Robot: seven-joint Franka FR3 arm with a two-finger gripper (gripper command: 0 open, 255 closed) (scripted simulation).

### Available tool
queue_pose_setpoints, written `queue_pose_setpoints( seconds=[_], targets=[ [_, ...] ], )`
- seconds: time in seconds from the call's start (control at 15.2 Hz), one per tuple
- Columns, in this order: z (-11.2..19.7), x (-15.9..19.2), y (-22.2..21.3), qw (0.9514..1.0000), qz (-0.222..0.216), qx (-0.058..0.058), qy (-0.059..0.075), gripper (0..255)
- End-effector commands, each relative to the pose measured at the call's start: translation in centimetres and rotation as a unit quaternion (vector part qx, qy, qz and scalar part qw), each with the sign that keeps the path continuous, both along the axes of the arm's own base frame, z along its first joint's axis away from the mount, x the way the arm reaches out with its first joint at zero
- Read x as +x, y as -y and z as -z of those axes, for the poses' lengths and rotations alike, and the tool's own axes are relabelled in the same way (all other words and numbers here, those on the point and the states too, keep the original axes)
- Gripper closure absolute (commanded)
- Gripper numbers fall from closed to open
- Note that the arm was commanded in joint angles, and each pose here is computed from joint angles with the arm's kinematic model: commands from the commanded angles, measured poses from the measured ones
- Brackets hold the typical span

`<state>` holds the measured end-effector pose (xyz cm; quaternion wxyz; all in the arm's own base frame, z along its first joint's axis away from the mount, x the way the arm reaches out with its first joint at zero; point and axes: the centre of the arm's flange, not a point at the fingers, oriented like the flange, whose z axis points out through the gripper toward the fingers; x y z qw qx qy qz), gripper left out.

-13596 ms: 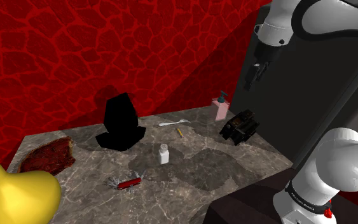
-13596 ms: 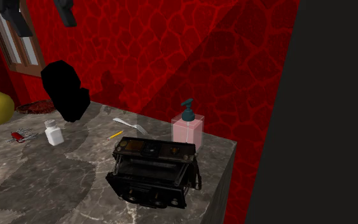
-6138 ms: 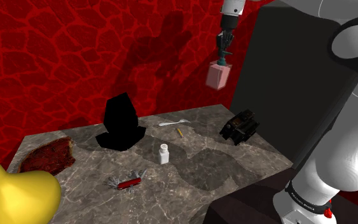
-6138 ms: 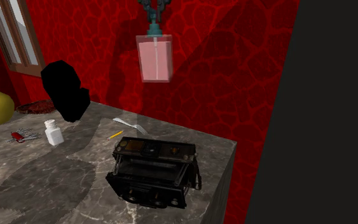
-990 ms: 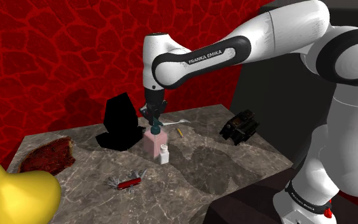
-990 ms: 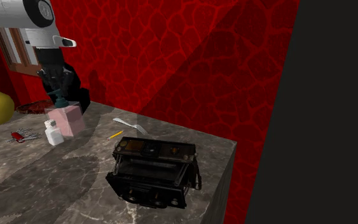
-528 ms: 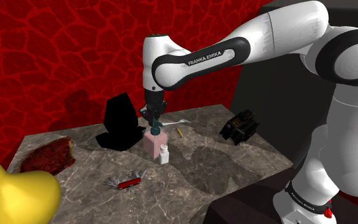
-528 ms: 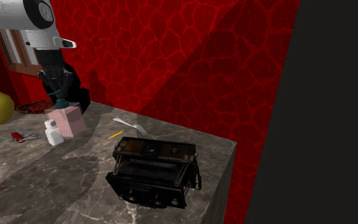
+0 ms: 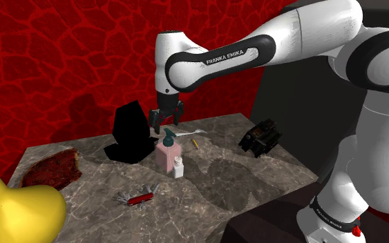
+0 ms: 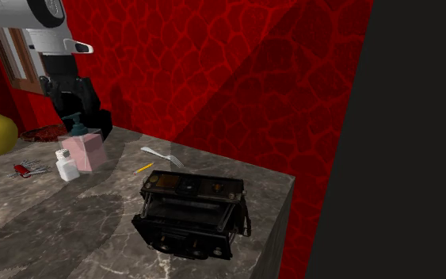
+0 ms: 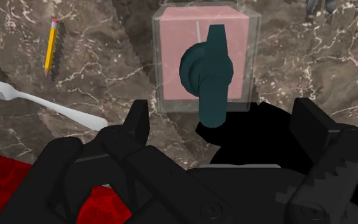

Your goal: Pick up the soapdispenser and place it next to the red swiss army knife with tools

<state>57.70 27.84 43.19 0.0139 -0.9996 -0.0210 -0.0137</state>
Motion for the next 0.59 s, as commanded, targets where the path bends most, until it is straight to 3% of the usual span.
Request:
queue_pose_setpoints(
  seconds=[0.0,0.53],
  targets=[
    [-2.2,0.0,0.1,1.0,0.0,0.0,0.0,0],
    [-3.3,0.0,0.1,1.0,0.0,0.0,0.0,0]
  ],
)
